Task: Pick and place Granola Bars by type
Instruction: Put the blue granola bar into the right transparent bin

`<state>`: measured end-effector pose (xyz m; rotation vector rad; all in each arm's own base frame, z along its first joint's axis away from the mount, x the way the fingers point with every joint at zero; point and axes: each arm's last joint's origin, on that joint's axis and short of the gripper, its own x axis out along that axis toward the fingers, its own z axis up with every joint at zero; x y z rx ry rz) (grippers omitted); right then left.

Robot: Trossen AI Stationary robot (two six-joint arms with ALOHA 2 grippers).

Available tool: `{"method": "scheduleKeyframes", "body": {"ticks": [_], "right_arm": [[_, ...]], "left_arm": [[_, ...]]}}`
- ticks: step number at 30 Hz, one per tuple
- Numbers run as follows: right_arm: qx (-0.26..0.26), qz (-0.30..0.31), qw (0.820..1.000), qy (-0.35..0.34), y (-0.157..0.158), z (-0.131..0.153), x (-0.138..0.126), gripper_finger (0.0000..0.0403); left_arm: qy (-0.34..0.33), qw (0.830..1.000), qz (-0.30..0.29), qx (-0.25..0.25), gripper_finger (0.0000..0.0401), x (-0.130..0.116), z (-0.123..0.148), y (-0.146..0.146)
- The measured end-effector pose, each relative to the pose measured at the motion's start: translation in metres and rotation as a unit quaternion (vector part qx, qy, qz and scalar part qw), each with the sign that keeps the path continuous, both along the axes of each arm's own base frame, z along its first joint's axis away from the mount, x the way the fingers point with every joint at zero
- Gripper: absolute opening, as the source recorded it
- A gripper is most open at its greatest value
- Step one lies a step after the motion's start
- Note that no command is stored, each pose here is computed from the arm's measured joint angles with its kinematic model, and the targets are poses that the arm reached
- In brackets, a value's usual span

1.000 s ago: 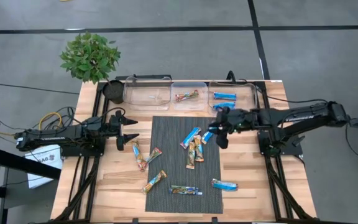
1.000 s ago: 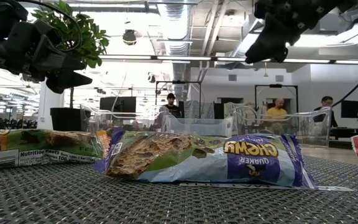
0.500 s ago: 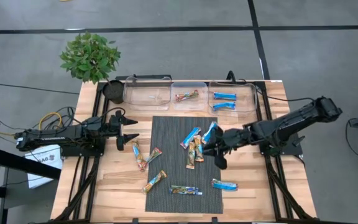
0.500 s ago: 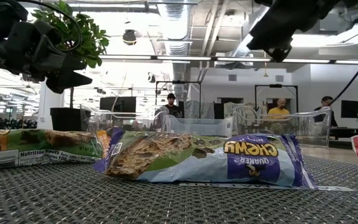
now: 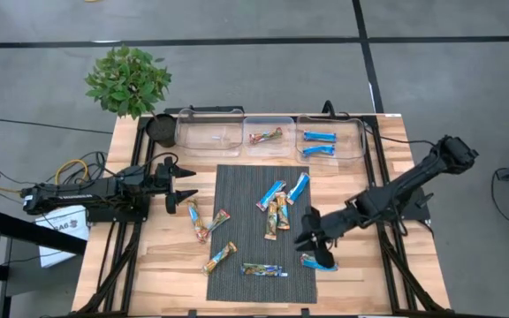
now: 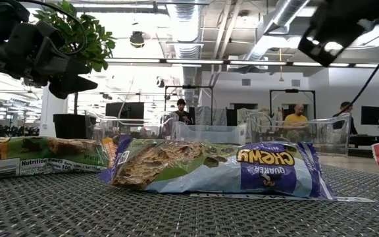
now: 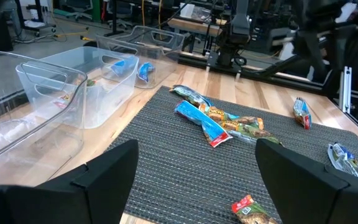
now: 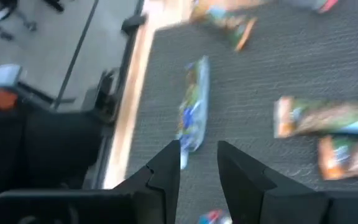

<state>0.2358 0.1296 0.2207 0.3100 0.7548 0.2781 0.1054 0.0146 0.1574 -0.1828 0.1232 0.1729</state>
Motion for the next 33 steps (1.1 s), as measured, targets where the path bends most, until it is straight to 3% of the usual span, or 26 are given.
{"method": "scheduleKeyframes", "body": {"ticks": [8,19,33], "right_arm": [[0.029,0.058,0.997,0.034,0.023,-0.005,-0.012,0.0098],[0.043,0.041,0.997,0.057,0.029,-0.009,-0.009,0.0098],[-0.068,0.081,0.989,0.101,0.052,0.018,0.037,0.0098]], "left_arm": [[0.000,1.000,0.000,0.000,0.0318,0.000,0.000,0.000],[0.000,1.000,0.000,0.000,0.0318,0.000,0.000,0.000],[0.000,1.000,0.000,0.000,0.0318,0.000,0.000,0.000]]}}
